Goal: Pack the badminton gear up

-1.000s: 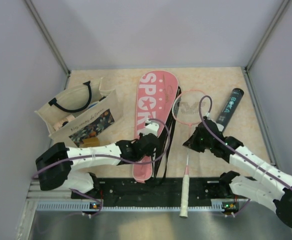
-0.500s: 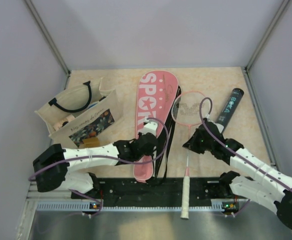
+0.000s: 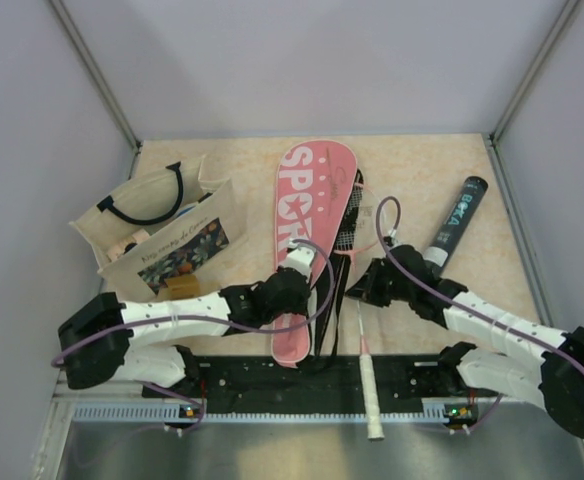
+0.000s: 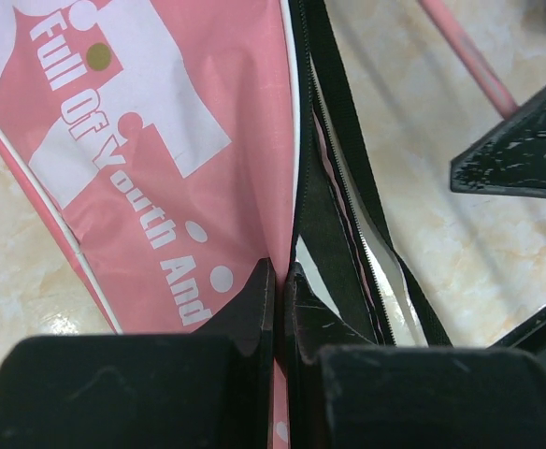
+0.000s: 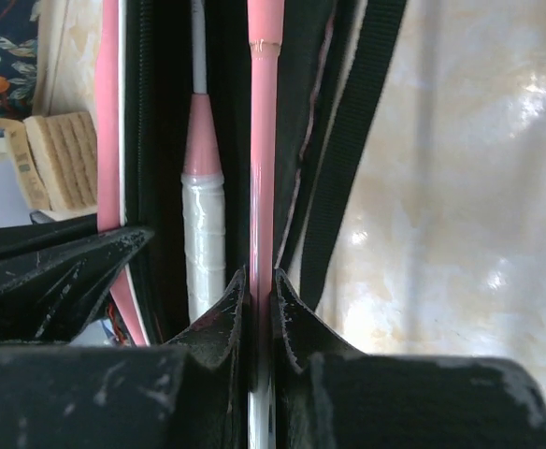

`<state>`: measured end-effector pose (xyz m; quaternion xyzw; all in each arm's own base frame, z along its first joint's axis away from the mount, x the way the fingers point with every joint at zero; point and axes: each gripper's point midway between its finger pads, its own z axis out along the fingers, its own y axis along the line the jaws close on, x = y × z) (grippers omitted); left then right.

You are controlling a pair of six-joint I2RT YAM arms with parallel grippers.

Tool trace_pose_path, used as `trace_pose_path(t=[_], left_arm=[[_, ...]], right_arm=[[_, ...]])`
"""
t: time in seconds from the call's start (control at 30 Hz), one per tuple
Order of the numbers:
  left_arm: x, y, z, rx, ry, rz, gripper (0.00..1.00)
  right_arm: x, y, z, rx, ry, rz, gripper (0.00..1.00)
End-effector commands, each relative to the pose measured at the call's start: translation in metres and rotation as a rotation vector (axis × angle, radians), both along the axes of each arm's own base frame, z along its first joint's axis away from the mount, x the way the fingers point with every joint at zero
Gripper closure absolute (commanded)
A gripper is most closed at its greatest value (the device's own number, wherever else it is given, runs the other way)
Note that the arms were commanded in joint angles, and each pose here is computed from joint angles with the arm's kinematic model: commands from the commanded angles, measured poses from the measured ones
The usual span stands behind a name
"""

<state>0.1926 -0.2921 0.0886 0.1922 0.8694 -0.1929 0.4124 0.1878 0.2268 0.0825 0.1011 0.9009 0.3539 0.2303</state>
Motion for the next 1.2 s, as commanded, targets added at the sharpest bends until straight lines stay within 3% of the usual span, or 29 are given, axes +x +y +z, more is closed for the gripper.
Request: trace_pose_path(t=[0.0, 0.4, 0.83, 1.17], left_arm=[[0.001, -0.027, 0.039, -0.165, -0.072, -0.086, 1.0], [-0.017, -0.034, 0.053, -0.309, -0.004, -0.12, 1.0], [-0.021, -0.01, 0.036, -0.433, 0.088, 0.053, 1.0], [-0.028, -0.013, 0.051, -0.587, 0.16, 0.097, 1.0]], right_arm=[[0.02, 0.03, 0.036, 0.133, -0.171, 0.068, 1.0], [0.087, 0.069, 0.039, 0.222, -0.279, -0.027, 1.0], [0.165, 0.097, 0.032, 0.289, -0.324, -0.172, 1.0], [0.204, 0.101, 0.029, 0.34, -0.33, -0.311, 1.0]])
